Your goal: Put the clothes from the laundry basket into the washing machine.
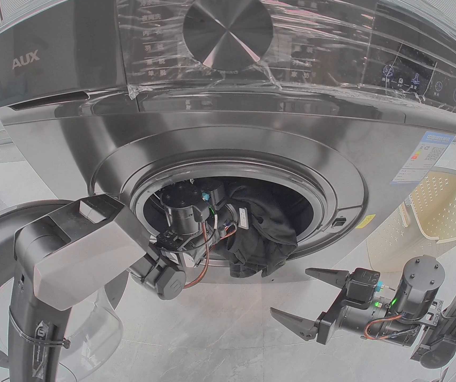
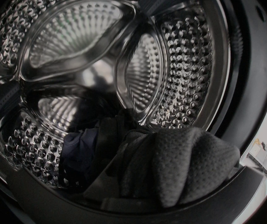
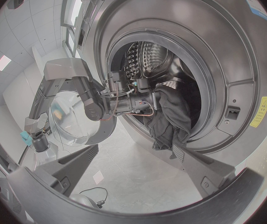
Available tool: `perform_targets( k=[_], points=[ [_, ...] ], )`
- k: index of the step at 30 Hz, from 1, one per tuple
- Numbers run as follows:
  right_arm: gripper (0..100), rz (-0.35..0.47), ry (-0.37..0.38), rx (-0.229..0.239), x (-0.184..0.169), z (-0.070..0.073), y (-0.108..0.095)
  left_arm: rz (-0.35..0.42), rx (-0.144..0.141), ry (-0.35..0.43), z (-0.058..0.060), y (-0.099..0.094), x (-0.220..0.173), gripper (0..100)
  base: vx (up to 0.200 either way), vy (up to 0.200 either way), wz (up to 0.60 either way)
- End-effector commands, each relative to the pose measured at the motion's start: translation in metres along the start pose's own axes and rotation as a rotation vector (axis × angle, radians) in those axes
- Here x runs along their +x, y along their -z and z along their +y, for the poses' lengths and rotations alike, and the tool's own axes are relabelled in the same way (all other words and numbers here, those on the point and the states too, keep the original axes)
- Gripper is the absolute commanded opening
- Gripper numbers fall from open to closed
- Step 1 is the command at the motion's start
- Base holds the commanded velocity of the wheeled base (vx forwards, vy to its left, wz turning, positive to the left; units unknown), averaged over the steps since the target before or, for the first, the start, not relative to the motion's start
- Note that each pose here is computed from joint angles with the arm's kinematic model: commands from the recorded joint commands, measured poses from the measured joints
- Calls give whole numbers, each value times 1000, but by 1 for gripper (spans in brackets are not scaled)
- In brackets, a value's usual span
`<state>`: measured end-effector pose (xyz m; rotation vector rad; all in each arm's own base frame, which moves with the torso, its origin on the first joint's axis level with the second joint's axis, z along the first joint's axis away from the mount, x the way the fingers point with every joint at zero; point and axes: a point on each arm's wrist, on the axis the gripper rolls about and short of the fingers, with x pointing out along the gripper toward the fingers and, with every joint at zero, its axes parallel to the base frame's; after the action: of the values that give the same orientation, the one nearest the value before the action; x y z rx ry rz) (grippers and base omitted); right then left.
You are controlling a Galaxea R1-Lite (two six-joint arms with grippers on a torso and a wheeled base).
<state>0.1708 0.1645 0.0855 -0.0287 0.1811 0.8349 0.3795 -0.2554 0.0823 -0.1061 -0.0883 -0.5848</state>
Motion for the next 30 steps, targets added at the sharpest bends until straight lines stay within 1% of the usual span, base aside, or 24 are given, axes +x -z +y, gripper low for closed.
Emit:
perform_targets(
  k=[1, 3, 5, 9, 10, 11, 14, 17, 20, 21, 23, 25, 26, 27, 28, 29, 30],
  points=[
    [100, 4, 0, 2, 0, 0, 1, 48, 2, -33, 13, 5, 26, 0, 0, 0, 0],
    [100, 7, 3, 3, 0, -1, 1, 57, 1, -41, 17, 2, 33, 0, 0, 0, 0],
    [100, 10, 3, 3, 1, -1, 2, 52, 2, -62, 24, -3, 44, 0, 0, 0, 0],
    [100, 7, 4, 1, 1, -1, 2, 9, 5, -117, 34, -11, 58, 0, 0, 0, 0],
    [100, 7, 6, 2, 1, -2, 2, 7, 5, -125, 35, -11, 59, 0, 0, 0, 0],
    [100, 6, 9, 2, 1, -3, 2, -10, 6, -148, 38, -15, 63, 0, 0, 0, 0],
    [100, 6, 12, 3, 1, -3, 2, -21, 3, -161, 39, -20, 66, 0, 0, 0, 0],
    [100, 5, 12, 3, 1, -3, 1, -20, -17, -164, 39, -20, 66, 0, 0, 0, 0],
    [100, 2, 12, 2, 2, -3, 1, -9, -23, -173, 39, -19, 65, 0, 0, 0, 0],
    [100, 2, 12, 2, 2, -3, 1, -4, -26, -176, 39, -19, 65, 100, 0, 0, 0],
    [100, 0, 13, 3, 2, -4, 0, 23, -46, -176, 37, -16, 62, 100, 0, 0, 0],
    [100, 0, 15, 3, 2, -4, 0, 69, -62, -168, 32, -15, 55, 100, 0, 0, 0],
    [100, -1, 14, 2, 2, -4, 0, 85, -60, -161, 30, -16, 53, 100, 0, 0, 0],
    [100, -3, 14, 2, 3, -4, 0, 130, -59, -148, 26, -14, 48, 100, 0, 0, 0],
    [100, -6, 16, 2, 3, -4, -1, 153, -59, -140, 23, -12, 46, 100, 0, 0, 0],
    [100, -6, 16, 2, 3, -4, -1, 153, -59, -137, 22, -13, 46, 100, 0, 0, 0],
    [100, -14, 16, 1, 4, -4, -2, 186, -61, -113, 18, -7, 43, 100, 0, 0, 0]
  ],
)
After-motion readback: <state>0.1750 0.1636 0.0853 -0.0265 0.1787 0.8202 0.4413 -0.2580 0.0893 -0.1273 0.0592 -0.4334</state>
